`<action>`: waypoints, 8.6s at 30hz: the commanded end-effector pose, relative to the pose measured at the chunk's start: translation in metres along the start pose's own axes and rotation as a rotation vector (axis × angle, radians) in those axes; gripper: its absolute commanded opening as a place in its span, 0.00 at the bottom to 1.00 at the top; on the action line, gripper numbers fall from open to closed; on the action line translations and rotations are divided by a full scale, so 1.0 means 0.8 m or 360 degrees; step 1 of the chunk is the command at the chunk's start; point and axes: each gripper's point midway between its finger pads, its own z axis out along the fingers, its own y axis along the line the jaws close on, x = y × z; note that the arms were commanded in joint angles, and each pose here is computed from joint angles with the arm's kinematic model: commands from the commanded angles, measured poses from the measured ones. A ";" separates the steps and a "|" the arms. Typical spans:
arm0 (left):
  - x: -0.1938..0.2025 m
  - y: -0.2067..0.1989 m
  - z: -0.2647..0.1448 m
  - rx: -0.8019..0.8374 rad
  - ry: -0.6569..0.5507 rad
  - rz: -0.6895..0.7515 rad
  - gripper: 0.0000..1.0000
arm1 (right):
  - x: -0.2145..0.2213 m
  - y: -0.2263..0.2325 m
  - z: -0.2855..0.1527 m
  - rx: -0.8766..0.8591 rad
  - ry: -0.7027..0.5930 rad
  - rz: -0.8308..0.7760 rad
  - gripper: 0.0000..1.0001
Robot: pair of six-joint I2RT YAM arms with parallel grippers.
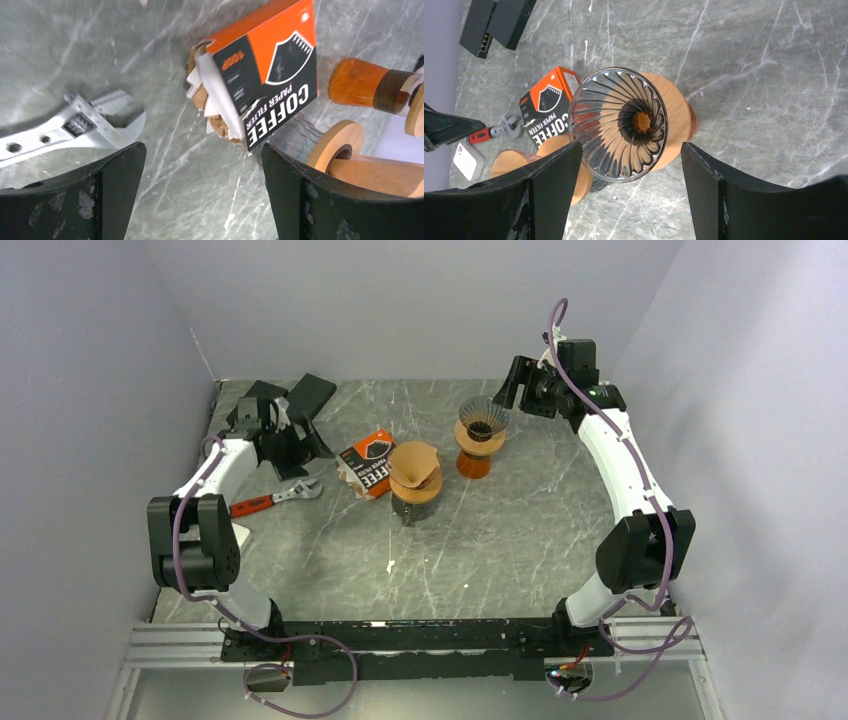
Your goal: Place the coffee filter in the dripper
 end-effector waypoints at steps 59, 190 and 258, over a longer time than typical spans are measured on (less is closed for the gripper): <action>0.004 -0.004 0.090 0.0479 -0.0044 -0.0518 0.42 | -0.023 0.018 -0.018 -0.0093 -0.0153 -0.0009 0.77; -0.072 -0.161 -0.179 0.0753 -0.0786 0.0749 0.00 | -0.050 0.067 -0.067 -0.0353 -0.0339 -0.0066 0.85; 0.051 -0.359 -0.253 0.2052 -0.1336 0.2644 0.00 | 0.016 0.233 -0.103 -0.1226 -0.0182 -0.0776 0.73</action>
